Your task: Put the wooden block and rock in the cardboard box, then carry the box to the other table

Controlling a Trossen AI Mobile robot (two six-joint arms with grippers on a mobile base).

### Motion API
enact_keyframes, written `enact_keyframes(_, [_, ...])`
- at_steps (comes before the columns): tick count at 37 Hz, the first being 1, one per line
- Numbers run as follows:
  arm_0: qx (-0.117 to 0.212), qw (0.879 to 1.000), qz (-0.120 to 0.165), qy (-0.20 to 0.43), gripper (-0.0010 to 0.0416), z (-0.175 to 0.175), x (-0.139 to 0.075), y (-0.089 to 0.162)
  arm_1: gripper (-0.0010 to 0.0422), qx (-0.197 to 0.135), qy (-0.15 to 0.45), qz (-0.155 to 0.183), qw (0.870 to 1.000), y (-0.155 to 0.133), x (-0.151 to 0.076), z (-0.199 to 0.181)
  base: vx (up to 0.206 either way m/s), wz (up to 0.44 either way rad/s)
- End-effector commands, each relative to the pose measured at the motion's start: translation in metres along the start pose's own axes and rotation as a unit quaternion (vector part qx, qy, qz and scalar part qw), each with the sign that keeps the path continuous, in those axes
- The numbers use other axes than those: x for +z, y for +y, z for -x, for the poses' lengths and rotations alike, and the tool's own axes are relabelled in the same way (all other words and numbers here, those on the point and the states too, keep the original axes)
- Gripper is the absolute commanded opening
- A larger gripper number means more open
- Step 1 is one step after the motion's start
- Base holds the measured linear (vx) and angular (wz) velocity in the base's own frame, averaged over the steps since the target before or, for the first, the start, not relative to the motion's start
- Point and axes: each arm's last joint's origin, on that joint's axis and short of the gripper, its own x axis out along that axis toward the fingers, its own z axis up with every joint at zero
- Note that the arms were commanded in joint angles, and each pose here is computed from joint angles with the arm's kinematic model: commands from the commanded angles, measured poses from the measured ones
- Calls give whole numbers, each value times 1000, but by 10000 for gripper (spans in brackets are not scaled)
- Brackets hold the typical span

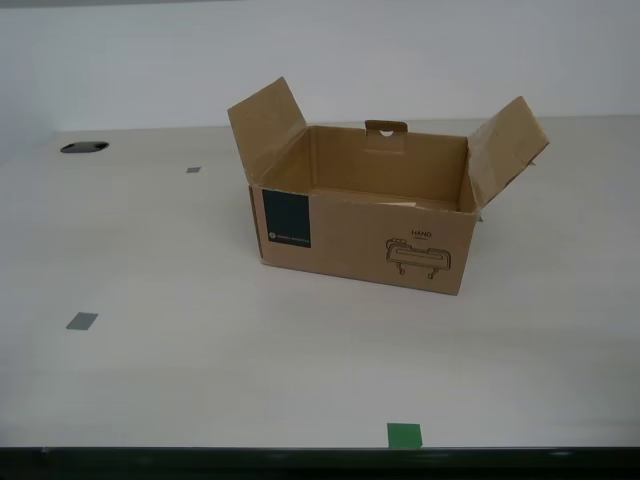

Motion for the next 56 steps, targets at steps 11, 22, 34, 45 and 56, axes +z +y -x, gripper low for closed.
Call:
enact_keyframes(11, [-13,999,-40,10,355,-4,-2,-2,272,-2,15,-15,1000,7,-6,-13,0,0])
enact_keyframes(22, [-65,995,-54,50,355,-33,-11,-16,255,-1,32,-8,999,13,-12,-21,0,0])
enact_keyframes(34, [-76,991,-66,92,355,-73,-20,-34,232,-1,38,-4,999,15,-15,-25,0,0])
enact_keyframes(45, [-29,992,-86,91,354,-86,-18,-55,256,0,37,-3,999,16,-14,-24,0,0])
enact_keyframes(56, [4,992,-84,91,355,-88,-18,-69,264,1,37,1,999,16,-14,-24,0,0])
